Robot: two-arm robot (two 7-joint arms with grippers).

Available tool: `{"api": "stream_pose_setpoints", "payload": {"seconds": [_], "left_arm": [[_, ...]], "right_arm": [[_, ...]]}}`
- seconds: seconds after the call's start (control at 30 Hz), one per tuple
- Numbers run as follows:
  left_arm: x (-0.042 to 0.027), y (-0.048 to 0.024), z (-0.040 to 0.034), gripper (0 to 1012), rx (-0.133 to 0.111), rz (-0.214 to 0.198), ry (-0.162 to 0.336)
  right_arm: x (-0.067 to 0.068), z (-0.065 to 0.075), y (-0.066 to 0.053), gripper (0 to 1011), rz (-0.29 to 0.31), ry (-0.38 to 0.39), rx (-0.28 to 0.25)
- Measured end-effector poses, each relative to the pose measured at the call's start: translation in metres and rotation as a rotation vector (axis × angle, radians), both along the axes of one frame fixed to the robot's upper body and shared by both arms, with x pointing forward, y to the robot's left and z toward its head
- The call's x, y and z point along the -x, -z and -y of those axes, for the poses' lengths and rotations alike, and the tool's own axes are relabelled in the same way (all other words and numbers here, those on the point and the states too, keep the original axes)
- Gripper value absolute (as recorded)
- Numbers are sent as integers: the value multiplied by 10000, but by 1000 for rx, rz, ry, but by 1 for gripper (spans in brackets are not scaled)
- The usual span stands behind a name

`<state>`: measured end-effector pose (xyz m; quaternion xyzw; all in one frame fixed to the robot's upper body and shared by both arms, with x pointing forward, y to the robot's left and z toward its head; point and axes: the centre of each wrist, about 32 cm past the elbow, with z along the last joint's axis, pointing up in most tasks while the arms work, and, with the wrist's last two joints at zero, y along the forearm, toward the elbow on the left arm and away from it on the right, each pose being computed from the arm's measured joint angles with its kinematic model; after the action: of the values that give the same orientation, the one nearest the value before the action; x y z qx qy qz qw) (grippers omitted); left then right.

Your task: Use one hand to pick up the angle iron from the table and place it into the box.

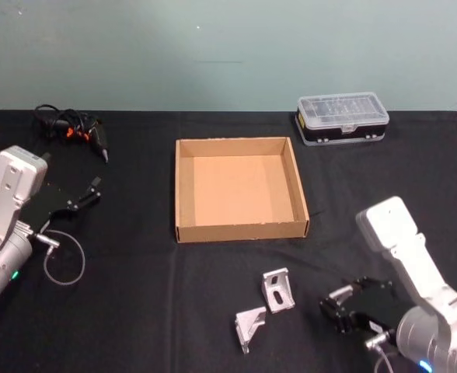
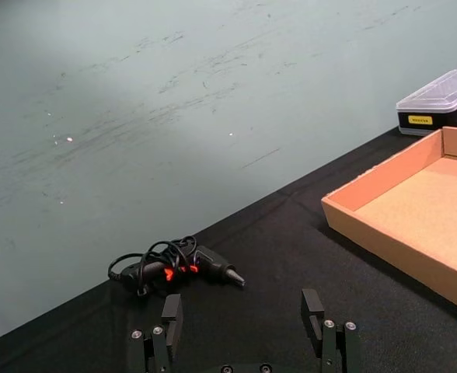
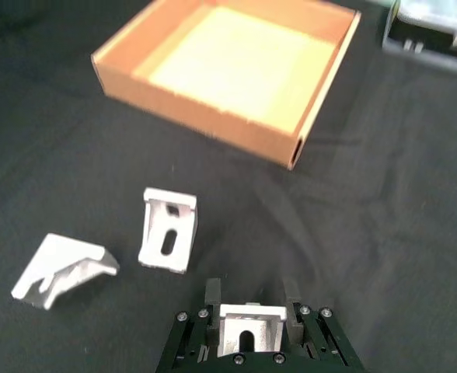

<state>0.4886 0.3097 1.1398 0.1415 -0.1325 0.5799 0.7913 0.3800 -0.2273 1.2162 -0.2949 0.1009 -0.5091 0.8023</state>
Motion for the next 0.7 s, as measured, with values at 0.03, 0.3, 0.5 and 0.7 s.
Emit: {"api": "stream_pose_setpoints", "payload": {"seconds": [0.03,0.3,0.5,0.7], "left_arm": [[0,0,0,1000,0,0,0],[0,0,0,1000,0,0,0],[0,0,0,1000,0,0,0],[0,0,0,1000,0,0,0]], "right_arm": [[-7,1,-17,459,7,-2,-3],[-184,-99,-266,459,85,-50,-54],[-374,-287,-358,459,119,-90,-92],[-639,-526,-385,459,144,-97,-103]]}}
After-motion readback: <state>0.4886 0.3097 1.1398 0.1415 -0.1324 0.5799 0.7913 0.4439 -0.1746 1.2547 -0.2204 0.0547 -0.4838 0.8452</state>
